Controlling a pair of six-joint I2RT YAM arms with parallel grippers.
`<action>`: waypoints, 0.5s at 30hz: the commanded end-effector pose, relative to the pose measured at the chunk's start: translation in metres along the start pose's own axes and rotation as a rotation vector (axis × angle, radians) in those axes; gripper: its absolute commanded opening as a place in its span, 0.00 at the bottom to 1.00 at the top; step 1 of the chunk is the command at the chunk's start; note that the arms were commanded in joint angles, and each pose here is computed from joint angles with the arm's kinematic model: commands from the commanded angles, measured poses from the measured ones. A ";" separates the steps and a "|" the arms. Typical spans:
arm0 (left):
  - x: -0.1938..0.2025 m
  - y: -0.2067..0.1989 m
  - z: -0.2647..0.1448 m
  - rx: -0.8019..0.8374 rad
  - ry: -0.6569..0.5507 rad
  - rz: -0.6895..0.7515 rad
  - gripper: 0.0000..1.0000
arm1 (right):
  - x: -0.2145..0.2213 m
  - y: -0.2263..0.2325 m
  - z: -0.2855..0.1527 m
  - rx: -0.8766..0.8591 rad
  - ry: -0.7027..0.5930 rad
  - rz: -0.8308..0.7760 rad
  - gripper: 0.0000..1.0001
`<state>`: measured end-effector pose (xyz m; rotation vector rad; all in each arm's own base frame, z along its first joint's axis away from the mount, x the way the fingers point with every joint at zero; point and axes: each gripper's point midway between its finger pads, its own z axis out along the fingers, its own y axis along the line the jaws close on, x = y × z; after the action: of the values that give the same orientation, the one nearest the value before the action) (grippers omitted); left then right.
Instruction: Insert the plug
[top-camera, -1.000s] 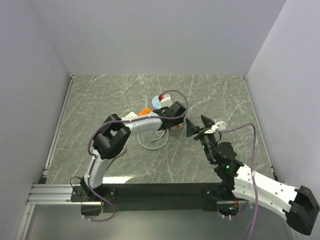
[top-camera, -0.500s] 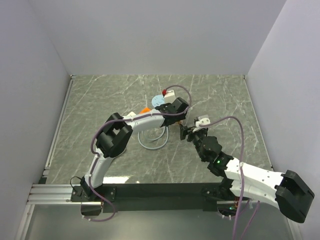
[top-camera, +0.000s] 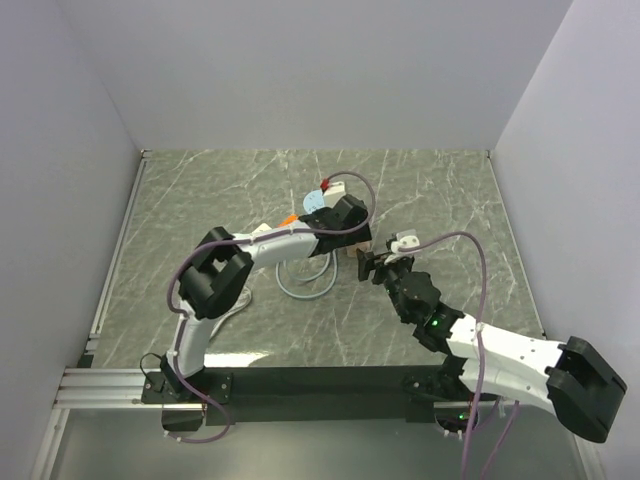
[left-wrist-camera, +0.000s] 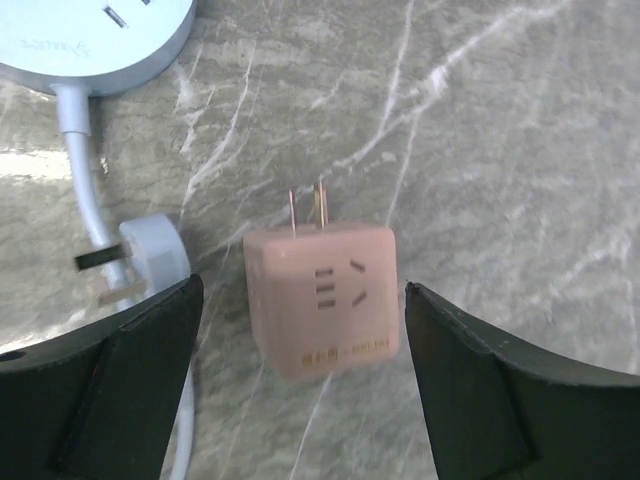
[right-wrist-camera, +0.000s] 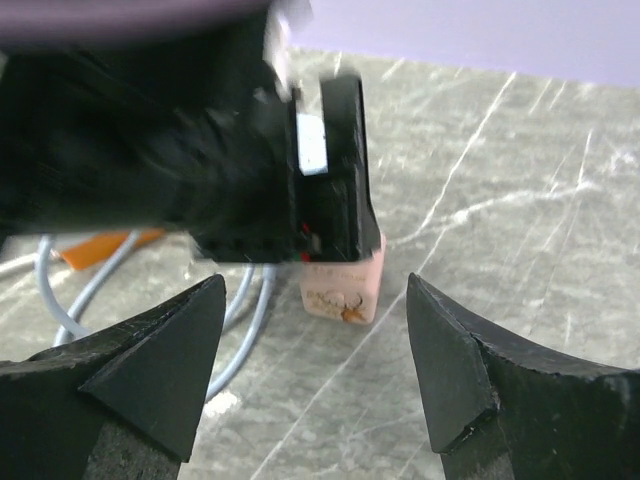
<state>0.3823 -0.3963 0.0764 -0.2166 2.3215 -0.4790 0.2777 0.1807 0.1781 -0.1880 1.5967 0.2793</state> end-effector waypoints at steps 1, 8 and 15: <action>-0.047 -0.025 -0.042 0.148 -0.073 -0.006 0.88 | 0.003 0.003 0.009 0.006 0.015 0.051 0.80; -0.076 0.005 -0.063 0.254 -0.097 0.009 0.89 | 0.020 0.018 0.033 0.022 0.094 0.088 0.81; -0.108 0.042 -0.068 0.246 -0.138 -0.025 0.89 | 0.045 0.024 0.054 0.088 0.168 0.161 0.81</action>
<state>0.4145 -0.3121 0.1549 -0.2132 2.1542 -0.6850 0.3079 0.2175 0.1219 -0.1392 1.8083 0.2831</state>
